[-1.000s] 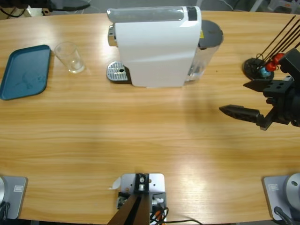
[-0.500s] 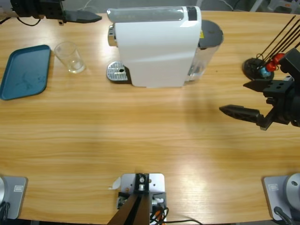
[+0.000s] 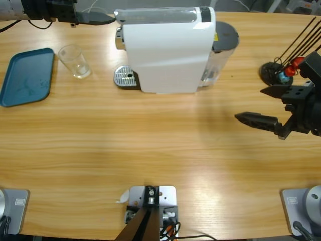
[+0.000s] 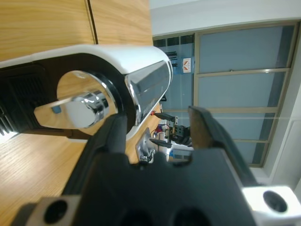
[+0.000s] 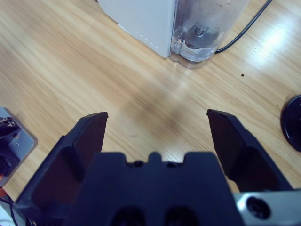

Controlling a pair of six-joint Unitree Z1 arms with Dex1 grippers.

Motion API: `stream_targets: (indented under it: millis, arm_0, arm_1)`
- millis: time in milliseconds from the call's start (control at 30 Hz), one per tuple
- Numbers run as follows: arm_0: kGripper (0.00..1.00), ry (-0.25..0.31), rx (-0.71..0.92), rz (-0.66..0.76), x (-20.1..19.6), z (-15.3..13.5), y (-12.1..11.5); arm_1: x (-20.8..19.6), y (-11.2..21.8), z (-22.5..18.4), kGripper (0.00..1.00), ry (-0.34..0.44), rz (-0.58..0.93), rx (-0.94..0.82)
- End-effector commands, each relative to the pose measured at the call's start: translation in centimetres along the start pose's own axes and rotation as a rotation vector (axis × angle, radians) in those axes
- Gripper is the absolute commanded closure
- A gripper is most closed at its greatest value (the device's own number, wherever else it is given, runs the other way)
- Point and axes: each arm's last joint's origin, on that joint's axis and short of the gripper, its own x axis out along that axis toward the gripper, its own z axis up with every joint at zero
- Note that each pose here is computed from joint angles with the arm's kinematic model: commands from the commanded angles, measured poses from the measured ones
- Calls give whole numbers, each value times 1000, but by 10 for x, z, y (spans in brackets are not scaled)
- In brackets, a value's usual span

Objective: Pour coffee

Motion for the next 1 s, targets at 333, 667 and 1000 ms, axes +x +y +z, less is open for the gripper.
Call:
stream_targets:
  millis: [333, 667, 1000]
  arm_0:
    - [1000, 56, -58, 3, 22, -1, 30]
    - [1000, 38, 4, -26, 13, -9, 17]
    - [1000, -53, 94, -98, -31, -19, -45]
  arm_1:
    - [5, 2, -4, 82, 37, 23, 4]
    - [5, 2, -4, 105, 38, 21, 3]
    - [6, 2, -3, 105, 39, 19, 3]
